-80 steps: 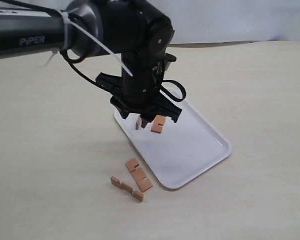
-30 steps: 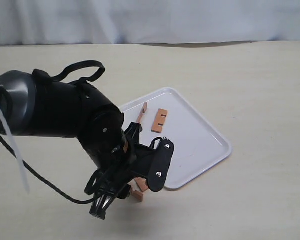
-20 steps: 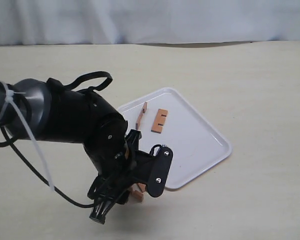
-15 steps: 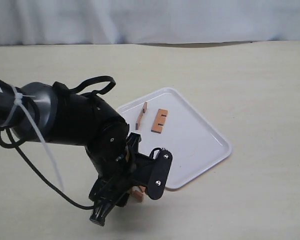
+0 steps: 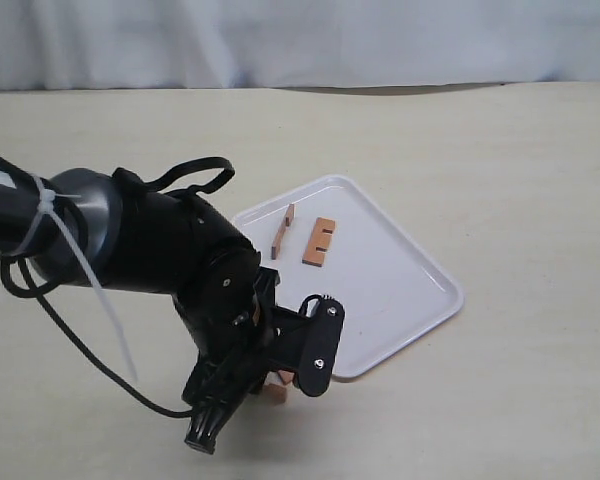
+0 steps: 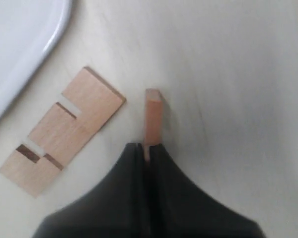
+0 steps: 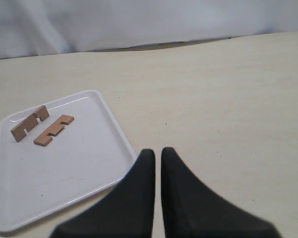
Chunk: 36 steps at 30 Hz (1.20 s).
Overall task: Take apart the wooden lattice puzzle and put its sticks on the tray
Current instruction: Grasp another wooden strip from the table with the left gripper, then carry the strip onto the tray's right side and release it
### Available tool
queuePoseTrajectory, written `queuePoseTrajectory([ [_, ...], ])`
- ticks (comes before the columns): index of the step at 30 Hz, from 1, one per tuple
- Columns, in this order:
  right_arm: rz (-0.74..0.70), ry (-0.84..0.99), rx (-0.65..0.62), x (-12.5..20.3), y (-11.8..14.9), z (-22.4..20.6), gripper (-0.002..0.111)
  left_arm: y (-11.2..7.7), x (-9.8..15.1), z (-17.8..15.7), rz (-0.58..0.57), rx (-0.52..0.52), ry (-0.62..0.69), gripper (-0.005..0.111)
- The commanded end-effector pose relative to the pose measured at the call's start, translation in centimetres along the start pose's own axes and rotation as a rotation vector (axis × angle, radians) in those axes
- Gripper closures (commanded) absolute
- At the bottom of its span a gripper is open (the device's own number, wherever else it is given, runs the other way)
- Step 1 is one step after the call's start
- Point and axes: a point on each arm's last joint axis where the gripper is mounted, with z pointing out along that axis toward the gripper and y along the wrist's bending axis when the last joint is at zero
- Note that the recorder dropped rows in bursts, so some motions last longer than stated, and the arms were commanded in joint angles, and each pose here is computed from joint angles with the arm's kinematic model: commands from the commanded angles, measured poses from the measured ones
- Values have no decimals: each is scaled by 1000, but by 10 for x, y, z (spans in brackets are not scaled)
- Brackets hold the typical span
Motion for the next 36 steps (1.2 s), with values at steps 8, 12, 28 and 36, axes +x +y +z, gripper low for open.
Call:
queuePoseTrajectory([
  [8, 2, -1, 8, 0, -1, 1, 104, 20, -20, -61, -380, -278, -325, 107],
  [12, 2, -1, 8, 0, -1, 1, 104, 46, -35, -81, -584, -356, -476, 107],
  [28, 2, -1, 8, 0, -1, 1, 104, 135, -92, -15, -1102, -180, -446, 107],
  [36, 2, -1, 8, 0, -1, 1, 104, 136, -84, 2, -1142, -212, -328, 107],
])
